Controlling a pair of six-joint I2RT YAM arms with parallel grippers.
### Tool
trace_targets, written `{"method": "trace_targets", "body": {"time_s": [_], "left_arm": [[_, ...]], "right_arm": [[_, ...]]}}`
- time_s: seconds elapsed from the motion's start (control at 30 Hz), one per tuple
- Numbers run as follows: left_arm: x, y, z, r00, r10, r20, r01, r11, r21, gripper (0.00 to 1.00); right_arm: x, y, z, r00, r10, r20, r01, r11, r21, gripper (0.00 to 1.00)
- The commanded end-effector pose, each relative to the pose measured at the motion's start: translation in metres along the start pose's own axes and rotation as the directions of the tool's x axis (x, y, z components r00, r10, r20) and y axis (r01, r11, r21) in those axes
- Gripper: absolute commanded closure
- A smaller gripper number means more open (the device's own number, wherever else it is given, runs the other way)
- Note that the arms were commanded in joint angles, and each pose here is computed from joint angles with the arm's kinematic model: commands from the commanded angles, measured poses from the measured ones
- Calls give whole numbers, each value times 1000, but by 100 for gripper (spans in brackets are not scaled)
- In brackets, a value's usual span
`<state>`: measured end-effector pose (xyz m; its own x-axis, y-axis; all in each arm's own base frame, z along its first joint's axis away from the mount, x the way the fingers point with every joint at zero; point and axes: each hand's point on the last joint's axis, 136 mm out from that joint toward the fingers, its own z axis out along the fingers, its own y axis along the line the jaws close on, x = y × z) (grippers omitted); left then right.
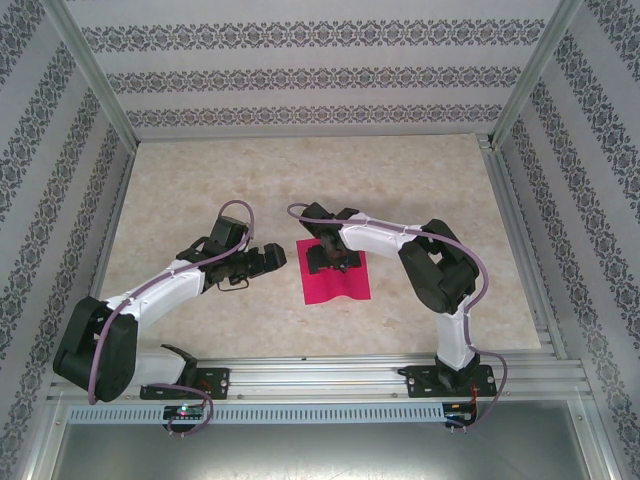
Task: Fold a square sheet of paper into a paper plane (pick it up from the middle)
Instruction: Fold the square sheet of paper in half at the center of the table.
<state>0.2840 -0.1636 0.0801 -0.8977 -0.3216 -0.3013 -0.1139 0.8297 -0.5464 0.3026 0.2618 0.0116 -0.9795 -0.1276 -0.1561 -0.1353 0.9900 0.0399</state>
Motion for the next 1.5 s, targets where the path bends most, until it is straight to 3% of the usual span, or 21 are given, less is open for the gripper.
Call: {"method": "trace_targets", "body": {"time_s": [0.0,0.07,0.4,0.6,0.73,0.87,1.0,1.2,1.37,1.47], "left_arm": [[-6,-2,-5,1000,11,16,-11,1000,-1,0],[-6,-2,-6,1000,12,11,-12,1000,-3,0],[-5,0,-8,1000,4,18,-4,1000,-19,0],[-5,3,-9,1000,3,22,-2,1000,-28,0],[-7,0,-10,1000,0,25,1,1000,-22,0],[-9,-3,-12,999,-8,36,8,1000,-8,0],[-12,-6,-14,999,-10,46,10,1000,1,0],[-13,-7,-19,998,-9,56,9,1000,1,0],[-13,-6,-25,997,9,71,-9,1000,-6,0],[-14,-6,-26,997,14,80,-13,1000,-8,0]], "right_arm": [[13,1,11,999,10,-50,-11,1000,-14,25],[8,2,5,999,14,-32,-15,999,-30,35],[-7,8,-25,996,78,45,-70,985,-157,63],[-16,22,-54,989,131,76,-100,944,-316,64],[-30,42,-86,972,214,98,-128,828,-545,63],[-52,55,-111,940,334,73,-164,630,-759,62],[-69,61,-109,904,427,29,-206,494,-844,61],[-81,65,-63,871,491,-10,-298,512,-806,60],[-61,49,-36,868,496,18,-338,616,-711,56],[-45,41,-31,881,473,18,-340,658,-672,48]]}}
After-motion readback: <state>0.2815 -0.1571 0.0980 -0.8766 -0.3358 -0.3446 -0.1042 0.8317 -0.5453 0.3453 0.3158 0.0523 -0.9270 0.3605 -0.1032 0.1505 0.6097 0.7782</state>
